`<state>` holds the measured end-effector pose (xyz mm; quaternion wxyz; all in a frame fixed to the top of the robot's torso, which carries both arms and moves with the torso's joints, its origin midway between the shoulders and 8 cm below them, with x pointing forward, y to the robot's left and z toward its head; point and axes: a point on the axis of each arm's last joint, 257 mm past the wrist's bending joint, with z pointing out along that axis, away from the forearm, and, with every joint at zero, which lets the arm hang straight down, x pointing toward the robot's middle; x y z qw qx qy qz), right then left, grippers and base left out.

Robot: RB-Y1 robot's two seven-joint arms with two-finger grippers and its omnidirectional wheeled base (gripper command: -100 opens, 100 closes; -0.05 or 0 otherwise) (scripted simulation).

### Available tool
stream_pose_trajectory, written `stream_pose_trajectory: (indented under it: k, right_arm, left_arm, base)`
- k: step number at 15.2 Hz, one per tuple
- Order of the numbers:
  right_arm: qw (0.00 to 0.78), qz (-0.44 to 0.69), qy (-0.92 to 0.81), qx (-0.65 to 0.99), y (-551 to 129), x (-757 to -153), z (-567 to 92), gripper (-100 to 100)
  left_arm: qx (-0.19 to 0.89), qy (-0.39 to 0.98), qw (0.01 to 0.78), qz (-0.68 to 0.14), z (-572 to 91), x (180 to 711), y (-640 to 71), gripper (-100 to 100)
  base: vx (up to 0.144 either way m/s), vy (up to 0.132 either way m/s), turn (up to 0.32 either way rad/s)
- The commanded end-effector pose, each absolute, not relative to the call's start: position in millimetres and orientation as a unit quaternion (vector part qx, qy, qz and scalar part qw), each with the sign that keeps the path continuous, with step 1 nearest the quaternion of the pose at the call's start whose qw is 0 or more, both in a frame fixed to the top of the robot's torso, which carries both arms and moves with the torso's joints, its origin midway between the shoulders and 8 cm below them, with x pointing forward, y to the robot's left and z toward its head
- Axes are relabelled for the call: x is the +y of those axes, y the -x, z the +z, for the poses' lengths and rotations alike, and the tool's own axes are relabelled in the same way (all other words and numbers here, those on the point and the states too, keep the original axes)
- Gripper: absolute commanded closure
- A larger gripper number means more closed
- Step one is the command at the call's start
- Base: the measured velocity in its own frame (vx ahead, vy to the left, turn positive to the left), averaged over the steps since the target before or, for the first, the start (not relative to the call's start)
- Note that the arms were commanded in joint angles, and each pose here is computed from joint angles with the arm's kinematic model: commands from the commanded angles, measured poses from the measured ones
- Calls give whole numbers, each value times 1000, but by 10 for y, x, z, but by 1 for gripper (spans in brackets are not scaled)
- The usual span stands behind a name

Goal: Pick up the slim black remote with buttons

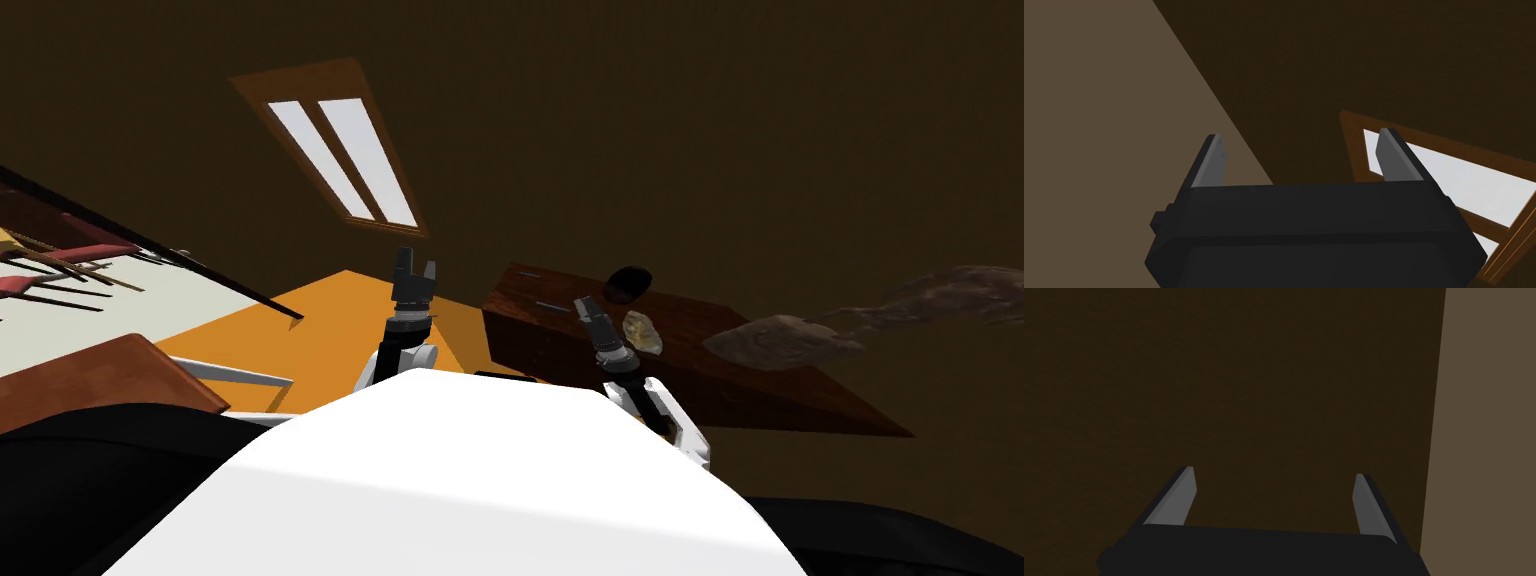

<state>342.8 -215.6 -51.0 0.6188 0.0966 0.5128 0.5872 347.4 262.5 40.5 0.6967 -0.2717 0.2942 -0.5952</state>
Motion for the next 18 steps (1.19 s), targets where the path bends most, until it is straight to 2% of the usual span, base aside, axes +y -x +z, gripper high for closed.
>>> stream_pose_trajectory:
  k: [1, 9, 18]
  right_arm:
    - [614, 580, -87, 528, -3434, -2171, -588, -100]
    - [575, 499, -29, 648, -3439, -2391, -1337, -100]
    - [524, 417, 39, 742, -3359, -2754, -1887, -100]
  left_arm:
    - [294, 272, 697, -595, 405, 2625, -3474, 0]
    - [294, 272, 697, -595, 405, 2625, -3474, 0]
    - [294, 272, 697, -595, 404, 2625, -3474, 0]
  base:
    - [-9, 7, 87]
    - [-10, 14, 213]
    - [-19, 11, 189]
